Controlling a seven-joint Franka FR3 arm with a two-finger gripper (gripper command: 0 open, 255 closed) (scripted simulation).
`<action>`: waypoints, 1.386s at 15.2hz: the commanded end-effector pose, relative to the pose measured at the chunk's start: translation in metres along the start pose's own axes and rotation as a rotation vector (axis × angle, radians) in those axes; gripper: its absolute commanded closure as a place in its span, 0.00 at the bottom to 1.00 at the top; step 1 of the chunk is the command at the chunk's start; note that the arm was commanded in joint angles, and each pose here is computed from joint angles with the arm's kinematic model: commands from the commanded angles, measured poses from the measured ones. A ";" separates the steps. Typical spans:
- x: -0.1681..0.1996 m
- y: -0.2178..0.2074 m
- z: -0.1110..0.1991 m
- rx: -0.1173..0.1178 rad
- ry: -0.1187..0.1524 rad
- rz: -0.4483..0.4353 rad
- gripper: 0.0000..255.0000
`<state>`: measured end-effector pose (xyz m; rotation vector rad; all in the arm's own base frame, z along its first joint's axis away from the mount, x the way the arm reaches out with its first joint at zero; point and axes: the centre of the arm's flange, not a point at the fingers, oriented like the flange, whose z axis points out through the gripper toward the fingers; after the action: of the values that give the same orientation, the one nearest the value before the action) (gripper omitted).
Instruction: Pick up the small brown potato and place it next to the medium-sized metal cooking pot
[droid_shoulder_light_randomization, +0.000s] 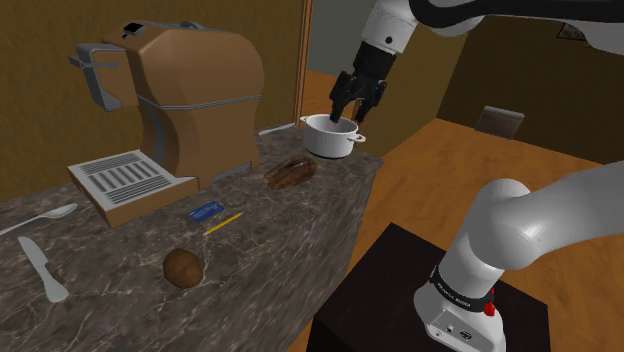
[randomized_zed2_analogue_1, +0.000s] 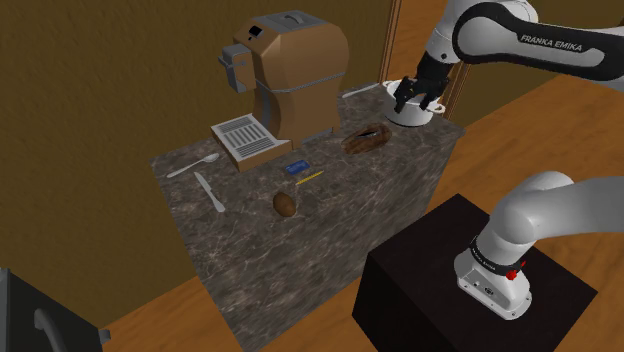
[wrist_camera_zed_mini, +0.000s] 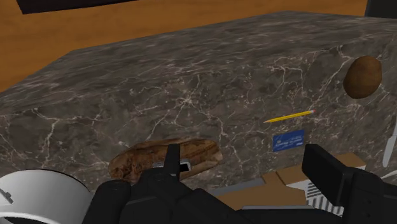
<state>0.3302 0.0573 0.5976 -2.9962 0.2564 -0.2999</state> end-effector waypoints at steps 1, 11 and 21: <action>0.000 -0.019 0.017 0.003 -0.001 0.004 0.00; -0.001 -0.116 0.104 0.018 -0.013 0.018 0.00; -0.002 -0.215 0.189 0.032 -0.024 0.032 0.00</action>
<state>0.3978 0.2778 0.4494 -2.9627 0.2901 -0.2636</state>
